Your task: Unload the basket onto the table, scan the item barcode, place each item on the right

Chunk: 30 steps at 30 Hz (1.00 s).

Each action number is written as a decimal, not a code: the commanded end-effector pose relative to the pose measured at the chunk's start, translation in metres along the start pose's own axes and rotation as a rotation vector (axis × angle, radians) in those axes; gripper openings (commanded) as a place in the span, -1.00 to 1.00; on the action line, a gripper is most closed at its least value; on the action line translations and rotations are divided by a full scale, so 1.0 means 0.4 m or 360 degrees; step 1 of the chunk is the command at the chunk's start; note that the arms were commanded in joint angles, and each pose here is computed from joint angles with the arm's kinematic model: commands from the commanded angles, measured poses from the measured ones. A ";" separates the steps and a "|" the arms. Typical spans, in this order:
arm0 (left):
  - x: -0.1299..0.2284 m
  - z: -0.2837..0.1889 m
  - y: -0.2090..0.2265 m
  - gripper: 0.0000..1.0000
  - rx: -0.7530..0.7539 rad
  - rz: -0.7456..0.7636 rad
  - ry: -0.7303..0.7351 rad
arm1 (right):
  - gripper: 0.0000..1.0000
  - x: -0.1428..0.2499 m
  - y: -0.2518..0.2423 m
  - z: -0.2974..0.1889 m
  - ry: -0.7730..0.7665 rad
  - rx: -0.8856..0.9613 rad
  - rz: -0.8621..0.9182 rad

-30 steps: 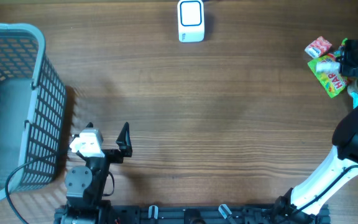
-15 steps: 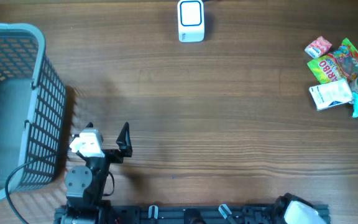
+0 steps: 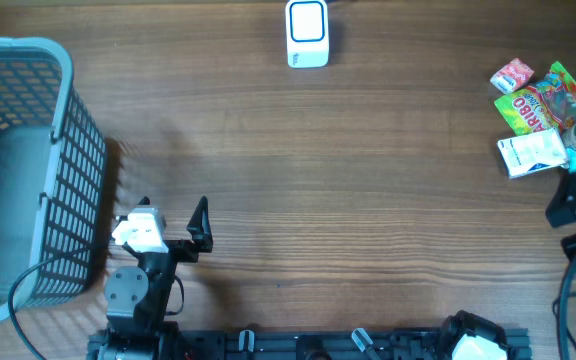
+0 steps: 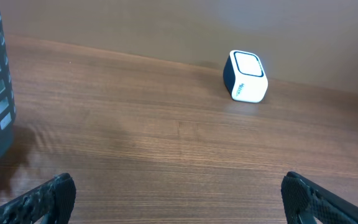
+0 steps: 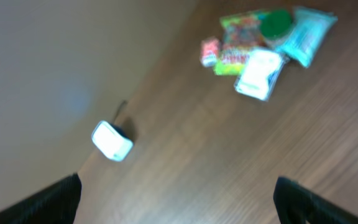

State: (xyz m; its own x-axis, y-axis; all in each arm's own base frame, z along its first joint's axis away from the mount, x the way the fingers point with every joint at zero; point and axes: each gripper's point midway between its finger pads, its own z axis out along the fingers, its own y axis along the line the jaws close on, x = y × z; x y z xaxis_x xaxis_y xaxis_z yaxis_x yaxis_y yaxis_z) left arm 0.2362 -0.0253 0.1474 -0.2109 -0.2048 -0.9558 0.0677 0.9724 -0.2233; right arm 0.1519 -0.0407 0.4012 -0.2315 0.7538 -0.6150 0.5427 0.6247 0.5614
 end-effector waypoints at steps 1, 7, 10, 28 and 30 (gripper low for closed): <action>0.000 0.000 0.001 1.00 0.0004 -0.0016 -0.0007 | 0.99 -0.014 0.061 0.000 -0.0244 -0.0323 -0.0320; 0.000 0.000 0.001 1.00 0.0004 -0.0016 -0.0006 | 1.00 0.031 0.124 0.001 -0.0758 -0.0885 -0.0770; 0.000 0.000 0.001 1.00 0.0004 -0.0016 -0.0006 | 0.99 0.080 0.123 0.042 -0.0919 -0.1043 -0.0899; 0.000 0.000 0.001 1.00 0.0004 -0.0016 -0.0006 | 1.00 0.330 -0.099 0.452 -0.0825 -0.0809 -0.0978; 0.000 0.000 0.001 1.00 0.0004 -0.0016 -0.0006 | 0.99 0.341 -0.122 0.473 -0.0769 -0.0739 -0.0983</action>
State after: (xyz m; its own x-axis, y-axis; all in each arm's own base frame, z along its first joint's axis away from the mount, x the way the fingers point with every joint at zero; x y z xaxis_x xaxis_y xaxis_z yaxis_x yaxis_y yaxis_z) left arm 0.2362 -0.0253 0.1475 -0.2105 -0.2049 -0.9559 0.0678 0.9724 -0.2233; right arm 0.2473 0.0005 0.1879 0.0499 0.1686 -0.9844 -0.0124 0.9857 0.1682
